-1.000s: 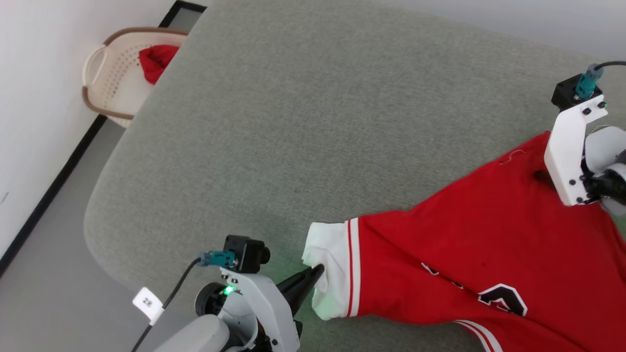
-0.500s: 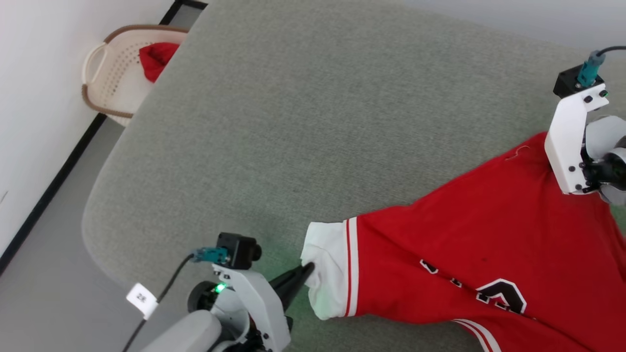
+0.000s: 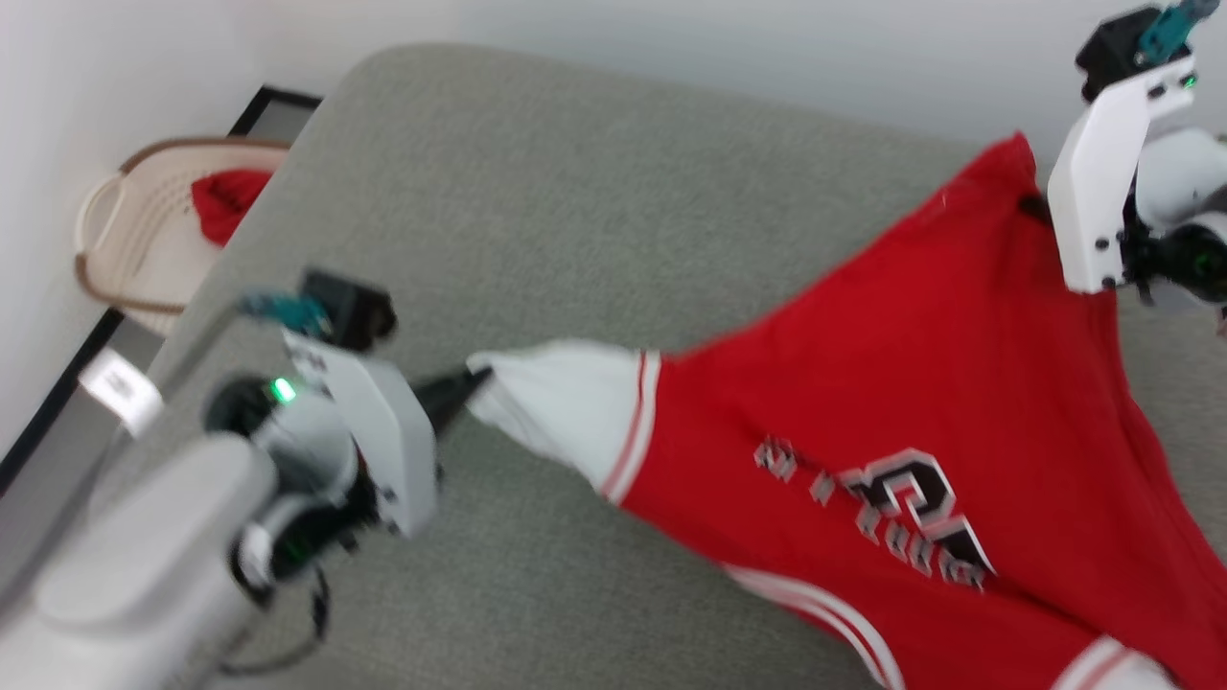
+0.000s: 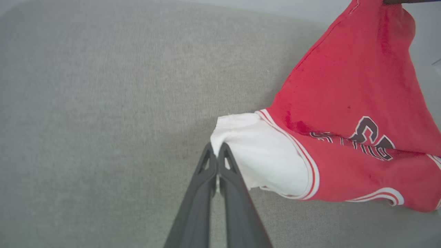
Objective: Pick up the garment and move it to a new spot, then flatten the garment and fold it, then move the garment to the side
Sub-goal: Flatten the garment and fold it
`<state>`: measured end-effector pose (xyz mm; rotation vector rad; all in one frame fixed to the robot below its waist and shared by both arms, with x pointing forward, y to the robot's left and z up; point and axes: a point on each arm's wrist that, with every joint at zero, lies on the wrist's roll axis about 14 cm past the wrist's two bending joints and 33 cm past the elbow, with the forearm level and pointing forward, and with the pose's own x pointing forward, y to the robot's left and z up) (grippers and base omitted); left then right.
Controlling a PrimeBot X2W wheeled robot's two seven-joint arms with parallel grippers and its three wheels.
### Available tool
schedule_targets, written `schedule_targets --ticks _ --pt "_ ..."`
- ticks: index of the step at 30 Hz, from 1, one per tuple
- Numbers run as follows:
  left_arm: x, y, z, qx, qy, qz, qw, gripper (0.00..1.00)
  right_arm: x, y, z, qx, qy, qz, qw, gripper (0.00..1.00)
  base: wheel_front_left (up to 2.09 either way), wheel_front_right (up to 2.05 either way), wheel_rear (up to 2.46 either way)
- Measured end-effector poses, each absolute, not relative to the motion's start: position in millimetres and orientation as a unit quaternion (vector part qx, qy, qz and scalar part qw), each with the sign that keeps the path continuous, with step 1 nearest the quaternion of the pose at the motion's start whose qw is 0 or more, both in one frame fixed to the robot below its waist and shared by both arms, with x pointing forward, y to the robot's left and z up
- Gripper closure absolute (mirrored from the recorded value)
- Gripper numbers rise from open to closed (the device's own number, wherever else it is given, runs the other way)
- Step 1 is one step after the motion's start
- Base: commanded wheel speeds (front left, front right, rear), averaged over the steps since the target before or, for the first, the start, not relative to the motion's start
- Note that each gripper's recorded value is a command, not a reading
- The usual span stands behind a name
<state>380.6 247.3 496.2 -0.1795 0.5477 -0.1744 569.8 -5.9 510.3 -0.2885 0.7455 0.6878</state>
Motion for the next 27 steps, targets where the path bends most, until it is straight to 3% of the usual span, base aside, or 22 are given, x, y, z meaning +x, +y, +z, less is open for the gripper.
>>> schedule_targets --ticks 14,21,27 --pt "458.2 276.9 677.4 0.06 0.14 -0.065 0.986 1.0 576.2 -53.9 688.2 -0.124 0.101 0.248 0.955 1.0 0.0 0.0 0.0" --pt "486.8 259.5 769.6 0.083 0.044 -0.059 0.994 1.0 560.7 -73.1 767.4 -0.129 -0.032 0.203 0.97 1.0 0.0 0.0 0.0" --pt "499.6 239.5 837.5 0.097 -0.042 -0.056 0.993 1.0 547.4 -95.0 803.1 -0.123 -0.084 0.165 0.975 1.0 0.0 0.0 0.0"
